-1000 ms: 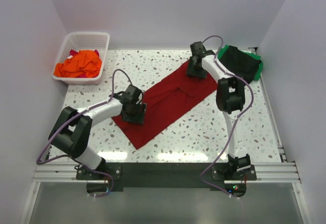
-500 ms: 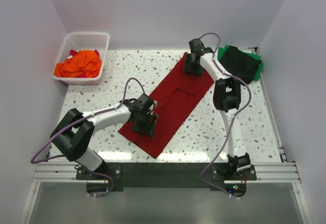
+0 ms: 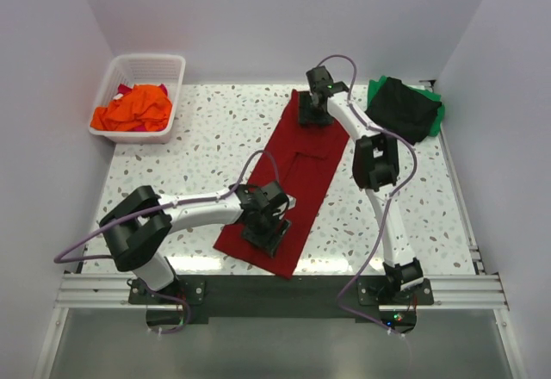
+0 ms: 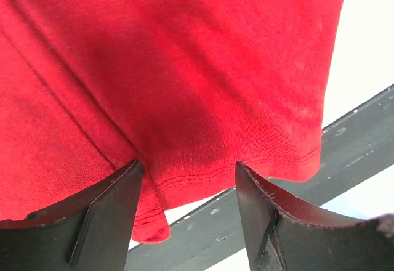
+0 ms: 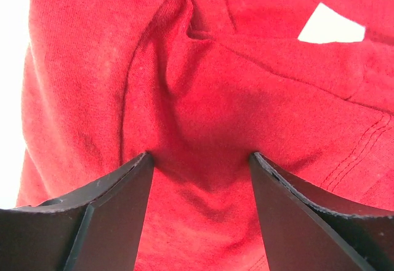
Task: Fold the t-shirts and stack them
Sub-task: Fold the tshirt
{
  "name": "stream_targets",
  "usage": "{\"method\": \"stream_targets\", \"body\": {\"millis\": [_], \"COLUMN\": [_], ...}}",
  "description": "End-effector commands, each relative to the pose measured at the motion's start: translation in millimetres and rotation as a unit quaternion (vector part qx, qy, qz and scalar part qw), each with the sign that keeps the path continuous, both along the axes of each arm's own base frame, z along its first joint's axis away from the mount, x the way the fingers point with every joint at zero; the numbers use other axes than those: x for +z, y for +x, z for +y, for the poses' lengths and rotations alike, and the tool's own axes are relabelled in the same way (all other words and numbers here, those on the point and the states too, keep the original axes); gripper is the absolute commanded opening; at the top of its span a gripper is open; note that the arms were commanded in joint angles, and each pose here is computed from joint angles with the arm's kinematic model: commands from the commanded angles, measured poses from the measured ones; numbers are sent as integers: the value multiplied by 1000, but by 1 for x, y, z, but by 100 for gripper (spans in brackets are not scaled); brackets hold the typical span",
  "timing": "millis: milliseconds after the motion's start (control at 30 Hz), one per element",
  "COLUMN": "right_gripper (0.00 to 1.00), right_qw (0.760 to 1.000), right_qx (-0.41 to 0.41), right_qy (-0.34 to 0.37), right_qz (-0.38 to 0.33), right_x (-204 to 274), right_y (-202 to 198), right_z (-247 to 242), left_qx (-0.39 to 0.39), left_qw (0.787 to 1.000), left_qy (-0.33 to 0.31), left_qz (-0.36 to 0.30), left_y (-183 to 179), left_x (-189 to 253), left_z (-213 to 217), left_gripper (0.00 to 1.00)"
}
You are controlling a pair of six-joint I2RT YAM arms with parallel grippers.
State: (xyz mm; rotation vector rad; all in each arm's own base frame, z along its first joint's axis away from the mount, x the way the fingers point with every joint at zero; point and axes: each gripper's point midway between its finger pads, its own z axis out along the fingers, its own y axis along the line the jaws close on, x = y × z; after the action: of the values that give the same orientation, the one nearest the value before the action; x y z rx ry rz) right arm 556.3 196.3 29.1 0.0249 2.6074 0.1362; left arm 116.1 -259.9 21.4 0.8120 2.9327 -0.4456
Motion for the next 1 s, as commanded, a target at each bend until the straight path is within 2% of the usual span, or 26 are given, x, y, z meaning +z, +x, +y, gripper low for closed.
{"method": "stream_targets", "body": {"millis": [0,367,700,967], "right_gripper": [69,72,76,76], "right_qw": [997,991,986,984], "right_qx": [72,124,149,158], "right_qy": [24,43,75,77], "right_qz": [34,18,-4,-5], "right_x": [-33,-34,-27,-34], "right_y": [-19,-20,-13,-15], "right_z": [44,79,104,110], "left_qx": [-40,-112,-162,-181], "left_qw": [999,993,985,982], "left_qy": [-3,-27,-51,-52], "left_qz": [17,11,10,15], "left_y": [-15,-25,-16,-21], "left_x": [2,-4,-13,-18], "left_z": [-15,-45,-86,-90], "left_gripper": [67,66,66,66]}}
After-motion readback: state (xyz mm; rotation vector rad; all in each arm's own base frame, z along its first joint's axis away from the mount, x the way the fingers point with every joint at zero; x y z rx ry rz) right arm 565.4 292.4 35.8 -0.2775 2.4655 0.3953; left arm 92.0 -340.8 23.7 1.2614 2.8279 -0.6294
